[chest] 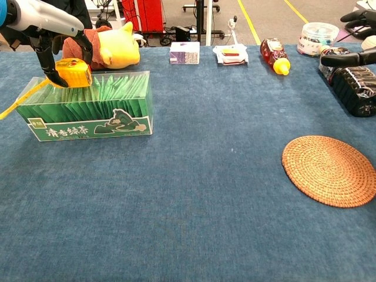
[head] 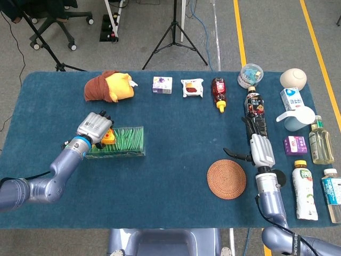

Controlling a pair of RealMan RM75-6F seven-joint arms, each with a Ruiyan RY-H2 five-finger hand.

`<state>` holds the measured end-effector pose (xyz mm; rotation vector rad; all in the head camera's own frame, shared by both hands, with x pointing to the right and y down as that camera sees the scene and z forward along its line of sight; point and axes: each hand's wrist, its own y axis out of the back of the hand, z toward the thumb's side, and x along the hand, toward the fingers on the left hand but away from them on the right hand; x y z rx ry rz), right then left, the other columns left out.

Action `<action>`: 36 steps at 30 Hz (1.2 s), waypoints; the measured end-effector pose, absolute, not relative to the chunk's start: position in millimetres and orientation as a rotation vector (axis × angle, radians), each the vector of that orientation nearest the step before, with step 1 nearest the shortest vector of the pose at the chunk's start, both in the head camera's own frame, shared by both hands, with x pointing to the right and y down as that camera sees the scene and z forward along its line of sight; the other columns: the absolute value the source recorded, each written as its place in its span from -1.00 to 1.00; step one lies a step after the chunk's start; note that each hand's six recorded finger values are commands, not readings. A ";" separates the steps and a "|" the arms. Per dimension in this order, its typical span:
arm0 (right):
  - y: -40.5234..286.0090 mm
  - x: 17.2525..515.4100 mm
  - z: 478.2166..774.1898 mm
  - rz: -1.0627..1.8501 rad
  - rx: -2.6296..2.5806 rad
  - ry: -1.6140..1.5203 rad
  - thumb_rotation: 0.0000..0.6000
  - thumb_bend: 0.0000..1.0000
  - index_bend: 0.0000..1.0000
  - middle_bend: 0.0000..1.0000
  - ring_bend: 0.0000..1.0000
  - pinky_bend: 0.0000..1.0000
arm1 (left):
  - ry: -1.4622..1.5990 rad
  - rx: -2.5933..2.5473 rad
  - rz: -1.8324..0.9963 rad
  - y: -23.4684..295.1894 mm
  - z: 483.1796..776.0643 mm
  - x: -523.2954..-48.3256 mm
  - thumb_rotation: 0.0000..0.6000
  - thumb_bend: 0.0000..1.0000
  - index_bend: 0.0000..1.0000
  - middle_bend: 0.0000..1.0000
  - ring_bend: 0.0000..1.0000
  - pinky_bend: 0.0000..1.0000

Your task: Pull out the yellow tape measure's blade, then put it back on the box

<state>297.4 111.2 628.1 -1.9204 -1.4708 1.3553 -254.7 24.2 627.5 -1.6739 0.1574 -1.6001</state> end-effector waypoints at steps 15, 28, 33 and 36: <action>110.9 300.9 625.8 1.350 -1.918 -1.485 0.18 -0.67 -1.00 -0.91 -0.90 -0.56 | 0.175 -1.694 -1.585 24.6 625.1 -251.6 1.00 -0.51 -0.50 -0.87 -1.00 -0.76; 107.0 304.0 624.5 1.345 -1.904 -1.459 0.20 -0.68 -1.00 -0.87 -0.89 -0.56 | 0.450 -1.733 -1.528 11.6 603.5 -262.9 1.00 -0.51 -0.52 -0.87 -1.00 -0.62; 106.5 307.3 624.0 1.350 -1.882 -1.423 0.18 -0.68 -0.96 -0.79 -0.81 -0.55 | 0.648 -1.742 -1.477 8.7 585.3 -280.9 1.00 -0.51 -0.39 -0.73 -0.85 -0.37; 106.4 310.9 622.3 1.348 -1.849 -1.391 0.20 -0.65 -0.87 -0.74 -0.76 -0.52 | 0.755 -1.726 -1.449 12.1 573.3 -296.0 1.00 -0.48 -0.21 -0.58 -0.69 -0.26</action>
